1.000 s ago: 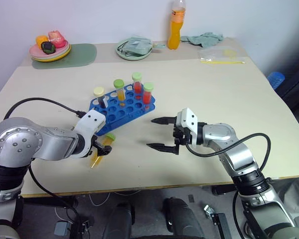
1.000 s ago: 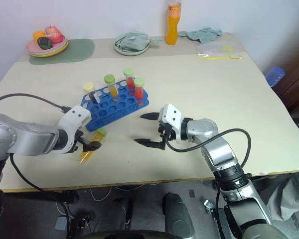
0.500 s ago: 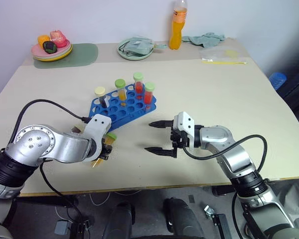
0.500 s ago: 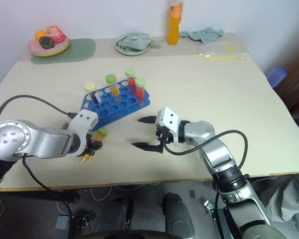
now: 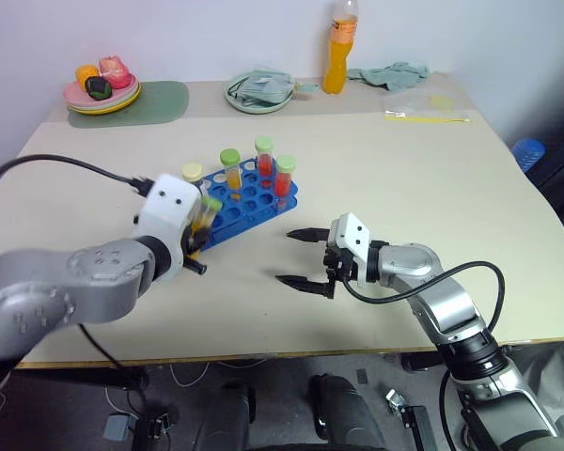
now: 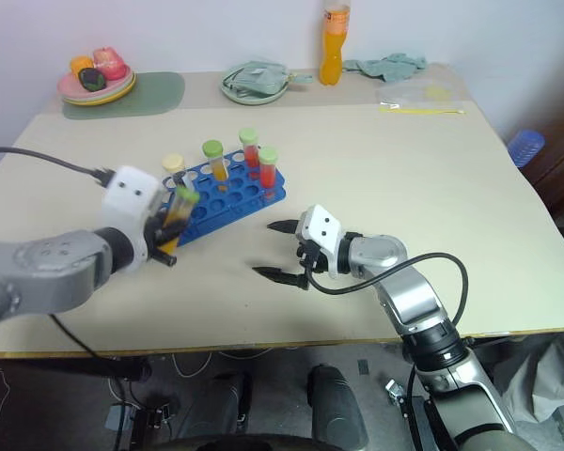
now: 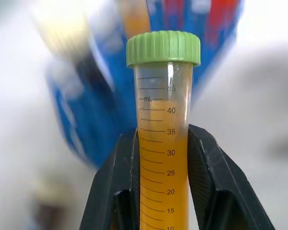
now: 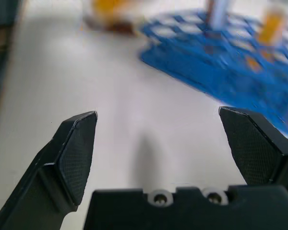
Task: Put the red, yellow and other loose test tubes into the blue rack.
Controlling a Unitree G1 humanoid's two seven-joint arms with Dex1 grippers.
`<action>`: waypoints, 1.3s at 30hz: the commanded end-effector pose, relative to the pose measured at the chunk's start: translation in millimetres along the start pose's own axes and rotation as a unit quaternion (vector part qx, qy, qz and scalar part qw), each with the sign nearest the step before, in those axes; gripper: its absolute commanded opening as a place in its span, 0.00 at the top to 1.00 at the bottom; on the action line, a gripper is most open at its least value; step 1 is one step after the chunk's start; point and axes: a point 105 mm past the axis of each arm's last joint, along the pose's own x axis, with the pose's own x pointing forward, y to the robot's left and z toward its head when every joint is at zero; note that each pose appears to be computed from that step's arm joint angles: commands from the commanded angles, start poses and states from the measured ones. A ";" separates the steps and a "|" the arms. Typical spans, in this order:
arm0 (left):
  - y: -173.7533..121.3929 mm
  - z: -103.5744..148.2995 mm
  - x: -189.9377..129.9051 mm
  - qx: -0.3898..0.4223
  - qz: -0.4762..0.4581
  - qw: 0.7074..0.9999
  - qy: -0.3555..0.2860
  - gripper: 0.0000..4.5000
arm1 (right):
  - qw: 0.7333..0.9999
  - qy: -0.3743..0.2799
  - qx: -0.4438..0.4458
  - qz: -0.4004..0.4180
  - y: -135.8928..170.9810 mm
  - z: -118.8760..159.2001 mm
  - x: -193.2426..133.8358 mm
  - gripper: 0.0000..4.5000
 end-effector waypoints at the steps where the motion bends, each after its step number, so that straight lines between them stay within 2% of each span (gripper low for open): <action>1: -1.4 25.4 11.8 -0.001 0.032 0.990 -0.137 0.83 | 0.999 -0.014 0.010 -0.029 -1.8 3.3 3.2 0.00; 3: -0.1 27.9 23.9 0.001 0.074 0.981 -0.179 0.83 | 0.999 -0.014 0.016 -0.035 -0.2 0.6 6.6 0.00; 7: -10.1 23.2 55.3 0.064 0.142 0.959 -0.236 0.83 | 0.999 -0.016 0.021 -0.041 1.6 0.1 11.9 0.00; 12: -12.7 23.3 75.7 0.041 0.208 0.931 -0.297 0.83 | 0.998 -0.018 0.027 -0.059 -3.6 1.3 9.9 0.00; 16: -22.4 18.4 90.4 0.020 0.191 0.933 -0.303 0.83 | 0.997 -0.016 0.027 -0.066 -3.1 1.2 8.7 0.00; 27: -36.4 3.5 98.6 -0.058 0.148 0.941 -0.298 0.83 | 0.996 -0.016 0.031 -0.076 -3.6 0.2 7.7 0.00; 39: -40.8 2.1 104.6 -0.070 0.137 0.942 -0.298 0.83 | 0.997 -0.019 0.031 -0.071 -2.8 2.0 11.7 0.00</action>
